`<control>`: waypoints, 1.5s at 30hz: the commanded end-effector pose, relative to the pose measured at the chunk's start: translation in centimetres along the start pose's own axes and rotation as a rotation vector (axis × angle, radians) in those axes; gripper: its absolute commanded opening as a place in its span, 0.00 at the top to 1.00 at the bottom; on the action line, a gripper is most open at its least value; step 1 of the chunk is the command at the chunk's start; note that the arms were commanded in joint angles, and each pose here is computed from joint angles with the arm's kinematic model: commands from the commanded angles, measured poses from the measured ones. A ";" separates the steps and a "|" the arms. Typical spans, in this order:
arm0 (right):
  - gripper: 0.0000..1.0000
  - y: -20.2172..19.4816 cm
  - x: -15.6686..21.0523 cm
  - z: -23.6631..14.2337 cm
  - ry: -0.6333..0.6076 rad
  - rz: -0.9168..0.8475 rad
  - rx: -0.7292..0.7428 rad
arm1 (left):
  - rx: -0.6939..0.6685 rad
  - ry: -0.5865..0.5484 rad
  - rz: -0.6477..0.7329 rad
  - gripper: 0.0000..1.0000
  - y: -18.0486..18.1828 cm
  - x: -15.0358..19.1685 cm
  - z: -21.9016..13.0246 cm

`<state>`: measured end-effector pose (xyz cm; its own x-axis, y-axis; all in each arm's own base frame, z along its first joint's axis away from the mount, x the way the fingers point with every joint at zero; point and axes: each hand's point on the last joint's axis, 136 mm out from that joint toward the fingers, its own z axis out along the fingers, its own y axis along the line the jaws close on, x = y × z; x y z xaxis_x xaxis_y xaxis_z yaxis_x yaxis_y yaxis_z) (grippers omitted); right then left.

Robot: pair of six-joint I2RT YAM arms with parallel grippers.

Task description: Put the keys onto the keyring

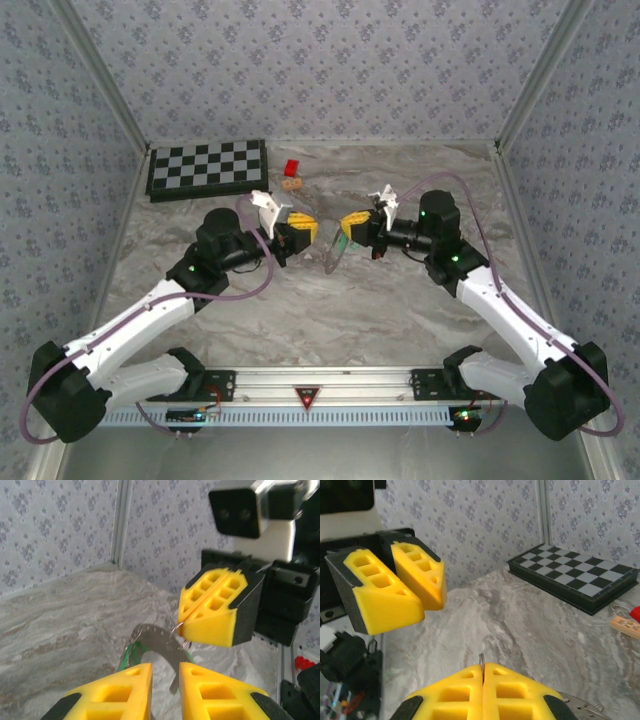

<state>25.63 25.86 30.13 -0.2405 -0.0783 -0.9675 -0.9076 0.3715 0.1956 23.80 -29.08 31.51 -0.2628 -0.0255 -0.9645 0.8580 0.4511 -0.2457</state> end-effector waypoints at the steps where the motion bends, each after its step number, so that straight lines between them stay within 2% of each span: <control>1: 1.00 0.7 1.0 -0.1 0.103 -0.096 -0.002 | 0.031 0.038 0.046 0.78 -0.6 -0.3 -0.2; 11: 1.00 1.4 2.1 0.9 0.226 -0.119 -0.079 | 0.089 0.150 0.058 0.79 -0.9 2.0 0.5; 16: 1.00 1.7 2.7 1.6 0.251 -0.119 -0.105 | 0.109 0.171 0.052 0.80 -0.9 2.6 1.0; 20: 1.00 2.2 2.7 1.9 0.253 -0.125 -0.122 | 0.134 0.190 0.043 0.80 -1.0 3.0 1.4; 23: 1.00 2.6 2.5 2.0 0.244 -0.128 -0.144 | 0.149 0.204 0.038 0.76 -1.1 3.3 1.6; 35: 1.00 3.3 2.2 1.9 0.223 -0.118 -0.181 | 0.150 0.221 0.032 0.76 -0.9 3.8 1.8; 45: 1.00 3.1 1.9 1.9 0.207 -0.111 -0.177 | 0.230 0.238 0.013 0.76 -2.0 4.1 1.9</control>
<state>23.09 28.25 26.32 -0.2258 -0.3477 -0.9100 -0.9641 0.2137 0.1576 22.28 -31.36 26.12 -0.3549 0.2129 -0.9103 0.9114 0.2955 -0.2863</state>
